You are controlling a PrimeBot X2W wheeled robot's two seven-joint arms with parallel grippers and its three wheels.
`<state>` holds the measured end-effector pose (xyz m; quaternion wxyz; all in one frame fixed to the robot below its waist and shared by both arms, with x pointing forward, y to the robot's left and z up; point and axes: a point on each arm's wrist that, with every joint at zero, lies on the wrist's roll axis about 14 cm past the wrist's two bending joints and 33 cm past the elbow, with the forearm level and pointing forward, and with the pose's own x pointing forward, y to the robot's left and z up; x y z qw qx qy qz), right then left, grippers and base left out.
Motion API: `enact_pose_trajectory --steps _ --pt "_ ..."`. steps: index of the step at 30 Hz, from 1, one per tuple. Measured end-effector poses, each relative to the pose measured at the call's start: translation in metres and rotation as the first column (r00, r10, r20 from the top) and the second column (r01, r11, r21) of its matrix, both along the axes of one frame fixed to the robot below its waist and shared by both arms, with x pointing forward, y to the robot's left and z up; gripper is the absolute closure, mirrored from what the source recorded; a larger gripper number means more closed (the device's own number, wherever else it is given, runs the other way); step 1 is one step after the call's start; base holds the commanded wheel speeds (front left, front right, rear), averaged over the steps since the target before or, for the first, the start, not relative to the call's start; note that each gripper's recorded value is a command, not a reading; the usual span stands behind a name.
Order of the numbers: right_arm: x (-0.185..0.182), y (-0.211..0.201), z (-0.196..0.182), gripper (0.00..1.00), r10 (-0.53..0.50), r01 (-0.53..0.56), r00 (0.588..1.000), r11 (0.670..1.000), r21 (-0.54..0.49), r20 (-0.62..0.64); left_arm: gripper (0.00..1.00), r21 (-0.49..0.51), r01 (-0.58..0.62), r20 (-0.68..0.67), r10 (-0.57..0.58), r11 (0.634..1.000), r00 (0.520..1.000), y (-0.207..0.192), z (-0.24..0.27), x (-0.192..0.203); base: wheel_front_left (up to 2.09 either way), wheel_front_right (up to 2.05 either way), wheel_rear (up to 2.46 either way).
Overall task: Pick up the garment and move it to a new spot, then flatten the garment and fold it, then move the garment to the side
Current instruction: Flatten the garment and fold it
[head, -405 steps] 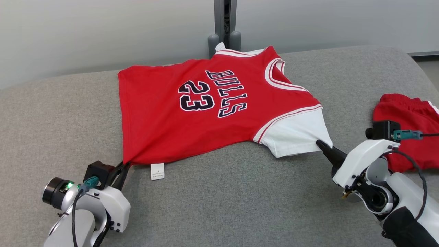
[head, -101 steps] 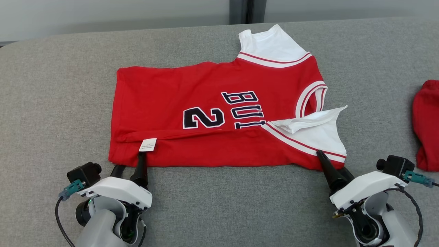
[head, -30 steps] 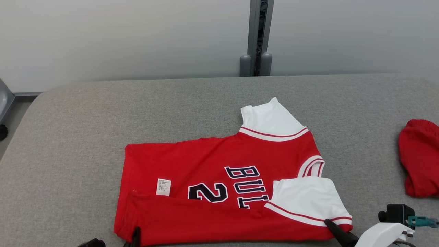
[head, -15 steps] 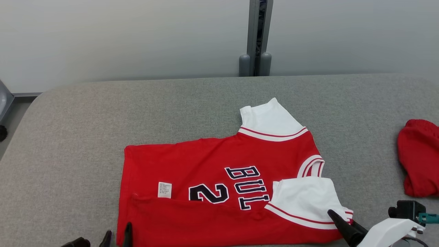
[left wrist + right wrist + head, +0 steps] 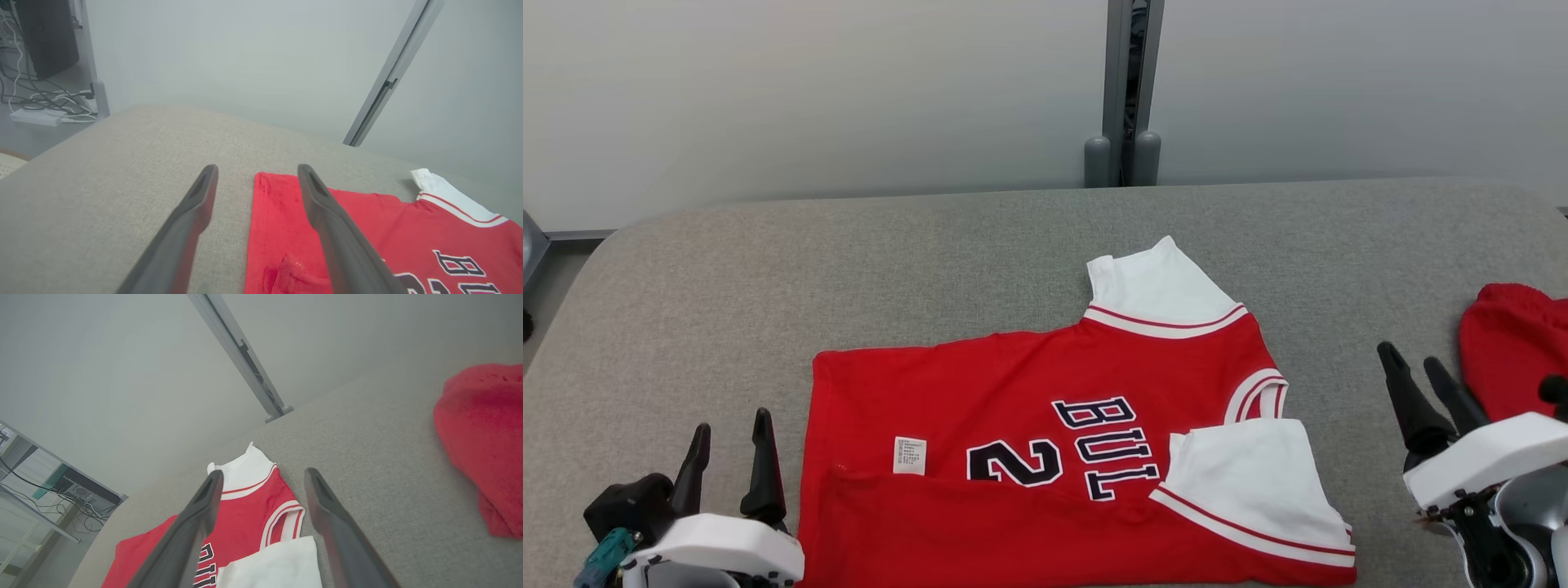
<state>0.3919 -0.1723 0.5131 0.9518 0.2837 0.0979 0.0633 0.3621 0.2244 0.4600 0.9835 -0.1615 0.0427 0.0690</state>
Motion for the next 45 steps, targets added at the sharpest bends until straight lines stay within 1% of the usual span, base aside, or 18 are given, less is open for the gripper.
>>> enact_pose_trajectory --steps 4,7,13,17,22,32,36,39,42,43,45 --pt "0.017 0.003 0.025 0.0 0.004 0.003 0.994 0.998 -0.061 0.113 0.0 0.038 0.021 0.062 -0.023 0.999 0.998 -0.009 0.019 0.015 0.0 0.0 0.0" --pt "0.026 0.009 0.037 0.0 0.02 -0.004 0.984 0.996 -0.093 0.176 0.0 0.058 0.052 0.085 -0.057 0.997 0.995 -0.02 0.025 0.023 0.0 0.0 0.0" --pt "0.038 0.022 0.035 0.0 0.049 -0.019 0.973 0.991 -0.133 0.225 0.0 0.08 0.086 0.072 -0.092 0.993 0.993 -0.033 0.019 0.032 0.0 0.0 0.0" --pt "0.04 0.027 0.019 0.0 0.059 -0.03 0.978 0.989 -0.145 0.2 0.0 0.099 0.11 0.032 -0.113 0.989 0.993 -0.039 0.005 0.031 0.0 0.0 0.0" --pt "0.04 0.029 0.009 0.0 0.064 -0.037 0.981 0.989 -0.144 0.183 0.0 0.107 0.109 0.027 -0.112 0.988 0.993 -0.038 0.003 0.032 0.0 0.0 0.0" --pt "0.046 0.026 0.005 0.0 0.068 -0.042 0.982 0.988 -0.149 0.174 0.0 0.105 0.122 0.011 -0.124 0.987 0.992 -0.039 -0.005 0.034 0.0 0.0 0.0" --pt "0.059 0.026 0.003 0.0 0.085 -0.058 0.984 0.984 -0.167 0.159 0.0 0.119 0.159 -0.028 -0.157 0.98 0.987 -0.047 -0.016 0.044 0.0 0.0 0.0" --pt "0.073 0.027 -0.001 0.0 0.1 -0.076 0.986 0.981 -0.176 0.132 0.0 0.127 0.175 -0.086 -0.165 0.976 0.983 -0.047 -0.033 0.053 0.0 0.0 0.0" --pt "0.092 0.028 -0.006 0.0 0.11 -0.091 0.989 0.98 -0.176 0.101 0.0 0.146 0.193 -0.122 -0.176 0.97 0.977 -0.044 -0.038 0.073 0.0 0.0 0.0" --pt "0.105 0.029 -0.009 0.0 0.119 -0.103 0.99 0.978 -0.179 0.078 0.0 0.147 0.221 -0.172 -0.196 0.964 0.965 -0.047 -0.047 0.082 0.0 0.0 0.0" --pt "0.118 0.033 -0.014 0.0 0.135 -0.125 0.99 0.976 -0.179 0.047 0.0 0.151 0.241 -0.206 -0.208 0.959 0.956 -0.048 -0.053 0.094 0.0 0.0 0.0"
